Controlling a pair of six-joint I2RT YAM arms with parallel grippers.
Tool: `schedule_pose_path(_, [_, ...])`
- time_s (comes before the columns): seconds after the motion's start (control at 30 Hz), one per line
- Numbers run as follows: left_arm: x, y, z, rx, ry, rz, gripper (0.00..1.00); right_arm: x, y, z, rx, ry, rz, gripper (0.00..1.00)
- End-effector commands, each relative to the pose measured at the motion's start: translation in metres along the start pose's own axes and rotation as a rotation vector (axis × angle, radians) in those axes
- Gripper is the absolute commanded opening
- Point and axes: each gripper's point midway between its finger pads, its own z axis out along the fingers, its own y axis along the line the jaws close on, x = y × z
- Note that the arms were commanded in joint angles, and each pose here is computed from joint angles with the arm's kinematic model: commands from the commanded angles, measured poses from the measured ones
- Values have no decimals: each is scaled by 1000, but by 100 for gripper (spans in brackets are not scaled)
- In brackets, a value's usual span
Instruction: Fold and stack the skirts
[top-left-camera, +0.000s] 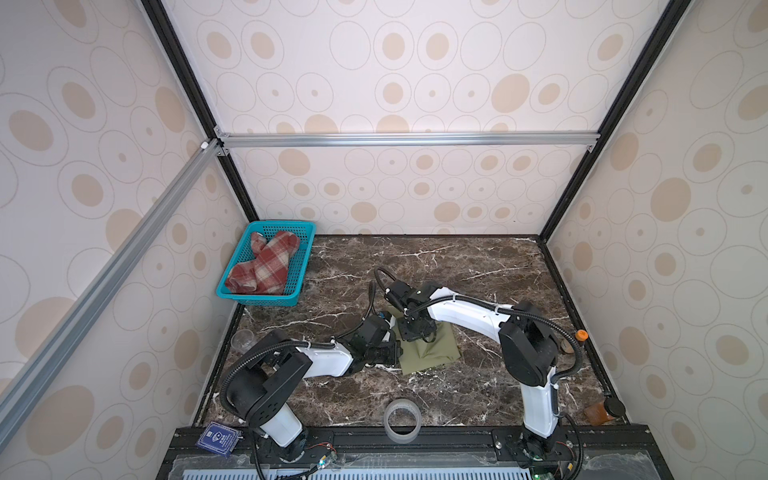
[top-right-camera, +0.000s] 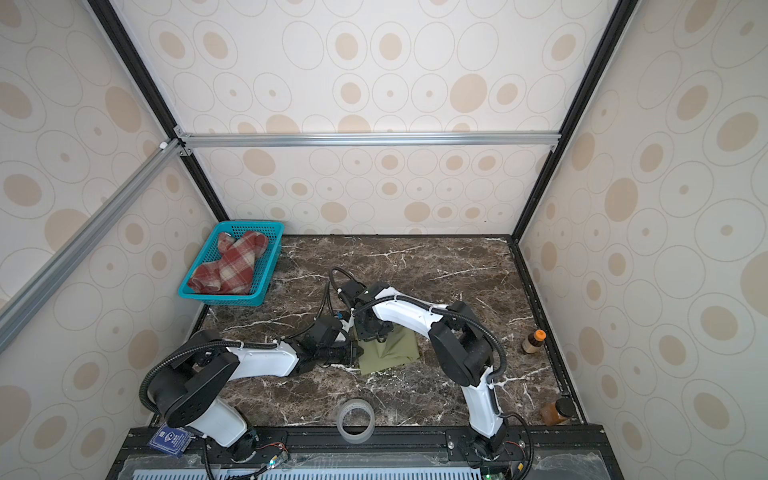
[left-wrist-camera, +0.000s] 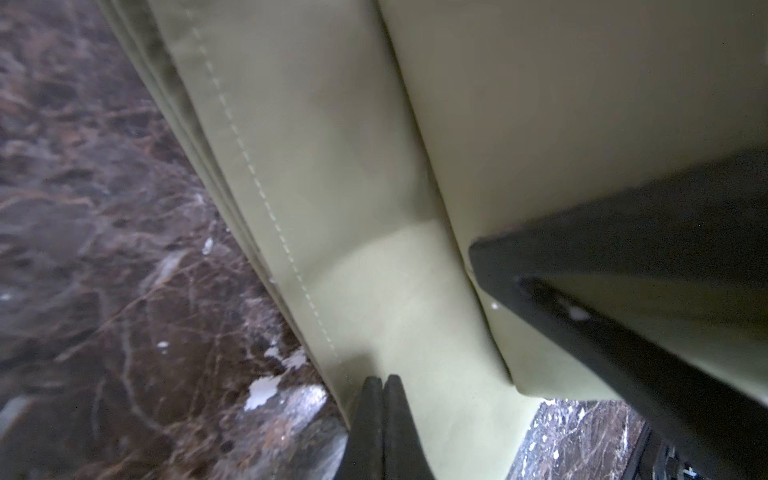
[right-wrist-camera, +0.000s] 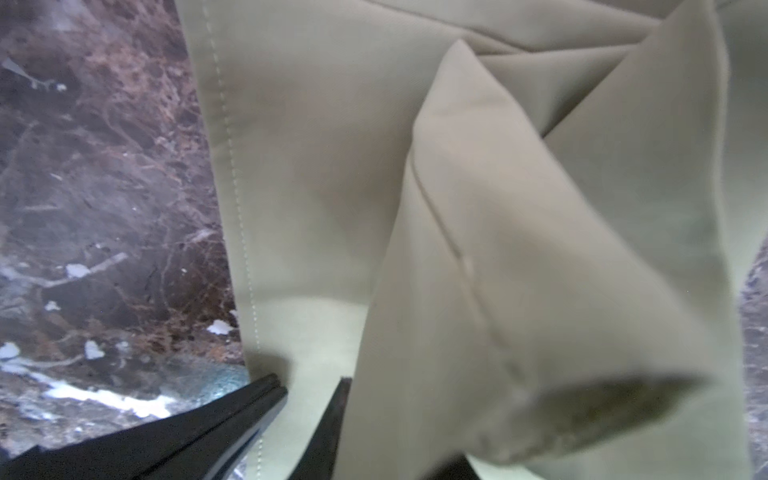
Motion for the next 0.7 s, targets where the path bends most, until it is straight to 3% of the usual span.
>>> schedule_pose_path(0.0, [0, 5, -9, -30, -16, -26, 0, 1, 9, -5, -19, -5, 7, 26])
schedule_pose_path(0.67, [-12, 23, -41, -102, -94, -54, 0, 9, 23, -14, -88, -19, 21, 41])
